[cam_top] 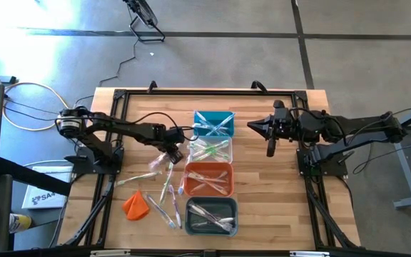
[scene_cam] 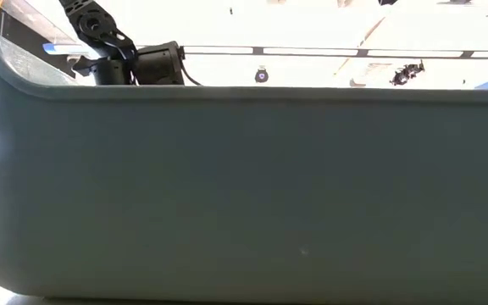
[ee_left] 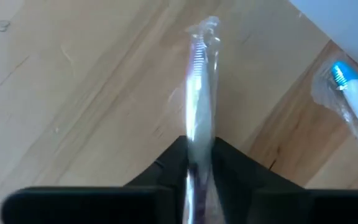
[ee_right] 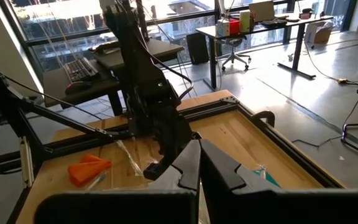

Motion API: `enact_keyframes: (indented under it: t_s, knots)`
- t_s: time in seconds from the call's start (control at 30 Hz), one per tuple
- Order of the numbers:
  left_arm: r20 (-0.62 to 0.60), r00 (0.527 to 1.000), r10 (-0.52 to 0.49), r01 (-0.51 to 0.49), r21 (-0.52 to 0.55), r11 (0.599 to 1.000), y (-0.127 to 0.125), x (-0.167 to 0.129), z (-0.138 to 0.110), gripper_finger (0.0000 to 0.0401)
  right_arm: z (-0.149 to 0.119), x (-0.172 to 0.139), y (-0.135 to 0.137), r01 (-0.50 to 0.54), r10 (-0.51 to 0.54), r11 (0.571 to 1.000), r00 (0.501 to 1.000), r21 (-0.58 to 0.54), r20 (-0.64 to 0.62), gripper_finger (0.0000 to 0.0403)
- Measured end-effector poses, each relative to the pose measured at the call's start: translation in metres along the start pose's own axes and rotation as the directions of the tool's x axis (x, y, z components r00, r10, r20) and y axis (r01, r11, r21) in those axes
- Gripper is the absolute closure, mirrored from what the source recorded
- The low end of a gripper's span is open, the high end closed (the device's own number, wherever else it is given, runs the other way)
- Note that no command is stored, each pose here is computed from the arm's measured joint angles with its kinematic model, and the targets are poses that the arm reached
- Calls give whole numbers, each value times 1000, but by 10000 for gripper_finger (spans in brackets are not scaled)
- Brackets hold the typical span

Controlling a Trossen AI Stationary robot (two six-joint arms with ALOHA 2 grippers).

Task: Pick & Place Toothbrushes
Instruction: Put the violet toothbrush into the green bin

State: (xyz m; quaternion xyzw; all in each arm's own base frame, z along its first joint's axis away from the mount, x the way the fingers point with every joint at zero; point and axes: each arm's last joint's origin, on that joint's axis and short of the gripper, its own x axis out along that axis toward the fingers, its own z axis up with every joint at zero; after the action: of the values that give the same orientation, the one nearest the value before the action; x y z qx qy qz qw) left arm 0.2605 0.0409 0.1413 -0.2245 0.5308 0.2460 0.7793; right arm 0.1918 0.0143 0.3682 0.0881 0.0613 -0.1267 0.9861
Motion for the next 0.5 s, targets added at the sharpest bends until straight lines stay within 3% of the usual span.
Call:
enact_keyframes:
  t_s: [0.17, 0.5]
  knots:
    - [7, 1000, -11, 11, 23, 1000, 0, -2, 1, 386, 0, 0, 0, 0, 0, 1000, 1000, 0, 1, 401]
    - [59, 998, -37, 36, 19, 999, 4, -24, 2, 384, 0, 0, 0, 0, 0, 1000, 1000, 0, 1, 401]
